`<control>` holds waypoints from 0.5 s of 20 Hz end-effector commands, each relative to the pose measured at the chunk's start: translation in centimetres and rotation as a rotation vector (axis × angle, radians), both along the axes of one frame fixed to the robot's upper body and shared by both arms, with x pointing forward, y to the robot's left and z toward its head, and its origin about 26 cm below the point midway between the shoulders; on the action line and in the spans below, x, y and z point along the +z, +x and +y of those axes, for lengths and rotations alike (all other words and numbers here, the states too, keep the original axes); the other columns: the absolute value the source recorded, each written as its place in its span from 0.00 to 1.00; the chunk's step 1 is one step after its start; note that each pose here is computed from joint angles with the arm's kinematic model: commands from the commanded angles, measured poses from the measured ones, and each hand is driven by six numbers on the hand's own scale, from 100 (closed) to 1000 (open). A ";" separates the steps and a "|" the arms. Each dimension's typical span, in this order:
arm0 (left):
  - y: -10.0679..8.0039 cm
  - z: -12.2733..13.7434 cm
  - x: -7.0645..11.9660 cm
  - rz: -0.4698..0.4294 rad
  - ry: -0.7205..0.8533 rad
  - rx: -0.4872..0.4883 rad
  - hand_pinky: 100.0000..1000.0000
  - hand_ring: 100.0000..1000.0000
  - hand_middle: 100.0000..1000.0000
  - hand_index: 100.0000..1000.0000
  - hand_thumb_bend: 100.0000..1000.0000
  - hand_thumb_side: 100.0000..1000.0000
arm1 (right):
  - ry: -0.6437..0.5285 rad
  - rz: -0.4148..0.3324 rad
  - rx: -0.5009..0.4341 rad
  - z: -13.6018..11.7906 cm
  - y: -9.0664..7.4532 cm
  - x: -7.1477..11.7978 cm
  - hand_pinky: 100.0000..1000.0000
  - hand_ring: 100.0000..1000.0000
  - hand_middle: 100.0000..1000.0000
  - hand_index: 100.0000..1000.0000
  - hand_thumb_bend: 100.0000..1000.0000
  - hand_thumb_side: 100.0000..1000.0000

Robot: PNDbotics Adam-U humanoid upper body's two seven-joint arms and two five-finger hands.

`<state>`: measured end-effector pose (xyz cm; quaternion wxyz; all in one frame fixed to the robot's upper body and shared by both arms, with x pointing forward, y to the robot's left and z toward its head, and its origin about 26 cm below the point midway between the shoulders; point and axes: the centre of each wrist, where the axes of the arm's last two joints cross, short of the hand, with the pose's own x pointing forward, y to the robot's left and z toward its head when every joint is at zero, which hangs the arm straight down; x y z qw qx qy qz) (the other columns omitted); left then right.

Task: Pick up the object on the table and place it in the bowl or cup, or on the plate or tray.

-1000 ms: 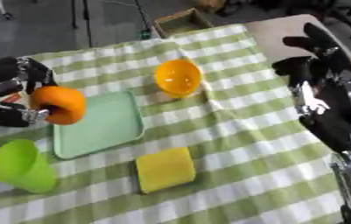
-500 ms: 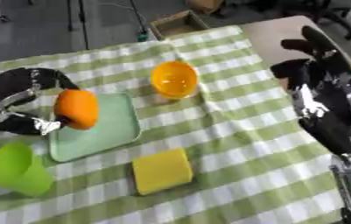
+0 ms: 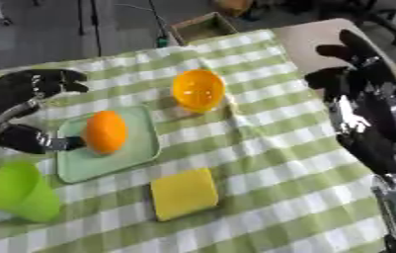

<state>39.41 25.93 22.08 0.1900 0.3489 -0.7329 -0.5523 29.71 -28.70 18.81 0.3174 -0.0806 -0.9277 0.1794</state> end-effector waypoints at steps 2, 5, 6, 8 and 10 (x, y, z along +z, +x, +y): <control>-3.1 0.4 3.1 -0.173 -0.408 -0.053 0.67 0.82 0.81 0.87 0.45 0.57 | -0.005 -0.032 -0.009 -0.3 -0.4 0.8 0.67 0.66 0.82 1.00 0.00 0.45; -7.1 1.0 4.6 -0.291 -0.764 -0.120 0.64 0.80 0.80 0.86 0.47 0.52 | -0.001 -0.032 -0.021 -0.4 -0.4 0.8 0.67 0.66 0.82 1.00 0.00 0.46; -7.9 1.3 4.7 -0.314 -0.839 -0.132 0.64 0.80 0.80 0.86 0.47 0.52 | 0.000 -0.032 -0.024 -0.4 -0.4 0.8 0.67 0.66 0.82 1.00 0.00 0.46; -8.8 2.5 3.6 -0.343 -0.968 -0.131 0.62 0.79 0.78 0.86 0.47 0.52 | 0.001 -0.032 -0.031 -0.5 -0.5 0.7 0.67 0.66 0.82 1.00 0.00 0.46; -9.3 3.7 2.1 -0.351 -1.039 -0.119 0.61 0.79 0.78 0.86 0.45 0.54 | 0.002 -0.032 -0.037 -0.6 -0.5 0.7 0.67 0.66 0.82 1.00 0.00 0.46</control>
